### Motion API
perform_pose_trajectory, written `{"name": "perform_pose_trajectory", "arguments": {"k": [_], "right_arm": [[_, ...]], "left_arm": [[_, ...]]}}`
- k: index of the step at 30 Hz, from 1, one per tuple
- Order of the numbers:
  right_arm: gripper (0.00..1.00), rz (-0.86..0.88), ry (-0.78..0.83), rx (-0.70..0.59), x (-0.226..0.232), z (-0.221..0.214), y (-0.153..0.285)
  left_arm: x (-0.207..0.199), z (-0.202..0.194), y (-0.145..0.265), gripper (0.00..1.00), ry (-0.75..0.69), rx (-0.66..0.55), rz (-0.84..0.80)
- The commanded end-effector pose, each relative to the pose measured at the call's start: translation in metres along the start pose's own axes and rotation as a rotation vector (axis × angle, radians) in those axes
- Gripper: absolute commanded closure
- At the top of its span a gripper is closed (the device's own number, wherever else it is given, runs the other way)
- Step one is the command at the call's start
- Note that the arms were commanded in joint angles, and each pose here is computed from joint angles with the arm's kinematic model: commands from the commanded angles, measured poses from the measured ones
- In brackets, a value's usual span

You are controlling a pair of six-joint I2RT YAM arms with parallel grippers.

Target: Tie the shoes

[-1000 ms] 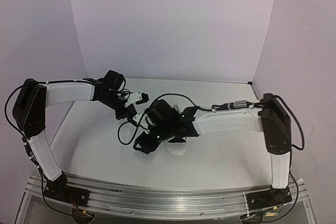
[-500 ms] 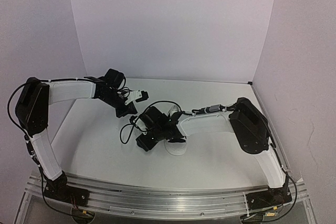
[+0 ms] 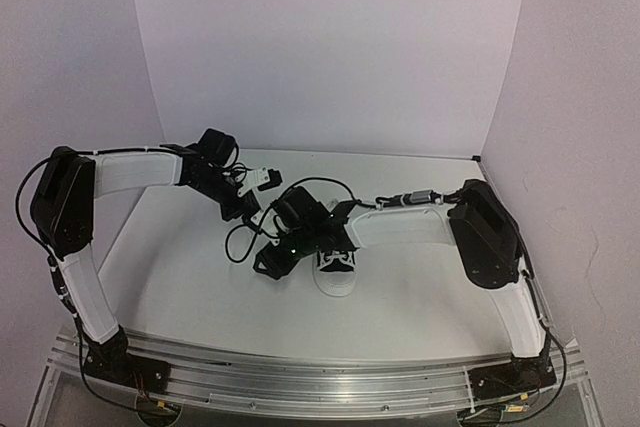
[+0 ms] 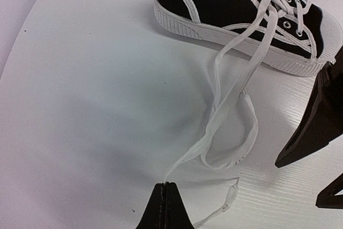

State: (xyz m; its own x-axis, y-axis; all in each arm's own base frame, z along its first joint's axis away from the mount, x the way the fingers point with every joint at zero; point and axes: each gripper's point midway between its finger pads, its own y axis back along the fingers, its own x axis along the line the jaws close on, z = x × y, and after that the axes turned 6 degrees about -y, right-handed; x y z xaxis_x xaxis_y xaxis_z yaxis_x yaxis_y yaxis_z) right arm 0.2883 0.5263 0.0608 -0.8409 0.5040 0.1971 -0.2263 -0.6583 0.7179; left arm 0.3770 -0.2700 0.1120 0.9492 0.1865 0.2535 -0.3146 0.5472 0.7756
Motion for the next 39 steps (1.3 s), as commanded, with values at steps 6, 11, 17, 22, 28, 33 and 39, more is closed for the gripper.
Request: {"name": "perform_pose_trajectory", "arguments": {"k": [6, 11, 17, 22, 28, 33, 39], "right_arm": [[0.39, -0.031, -0.047, -0.025, -0.033, 0.007, -0.021], [0.41, -0.096, -0.096, 0.048, -0.048, -0.029, -0.029], [0.43, -0.16, -0.128, 0.099, -0.064, -0.051, -0.04], [0.83, -0.139, -0.142, 0.138, -0.06, -0.068, -0.037], [1.0, -0.05, -0.079, 0.114, -0.028, -0.053, -0.007], [1.0, 0.12, -0.13, 0.042, 0.012, -0.017, 0.038], [1.0, 0.253, -0.232, 0.01, 0.037, -0.004, 0.095]], "left_arm": [[0.003, 0.013, 0.001, 1.0, 0.0, -0.026, -0.008], [0.005, 0.007, -0.004, 1.0, 0.007, -0.003, -0.005], [0.006, 0.002, -0.011, 1.0, 0.011, 0.012, -0.01], [0.007, 0.001, -0.011, 1.0, 0.01, 0.017, -0.011], [0.004, 0.002, -0.009, 1.0, 0.012, 0.018, -0.031], [-0.022, 0.002, -0.008, 1.0, 0.001, 0.003, -0.122], [-0.067, 0.011, -0.005, 1.0, -0.022, -0.057, -0.256]]}}
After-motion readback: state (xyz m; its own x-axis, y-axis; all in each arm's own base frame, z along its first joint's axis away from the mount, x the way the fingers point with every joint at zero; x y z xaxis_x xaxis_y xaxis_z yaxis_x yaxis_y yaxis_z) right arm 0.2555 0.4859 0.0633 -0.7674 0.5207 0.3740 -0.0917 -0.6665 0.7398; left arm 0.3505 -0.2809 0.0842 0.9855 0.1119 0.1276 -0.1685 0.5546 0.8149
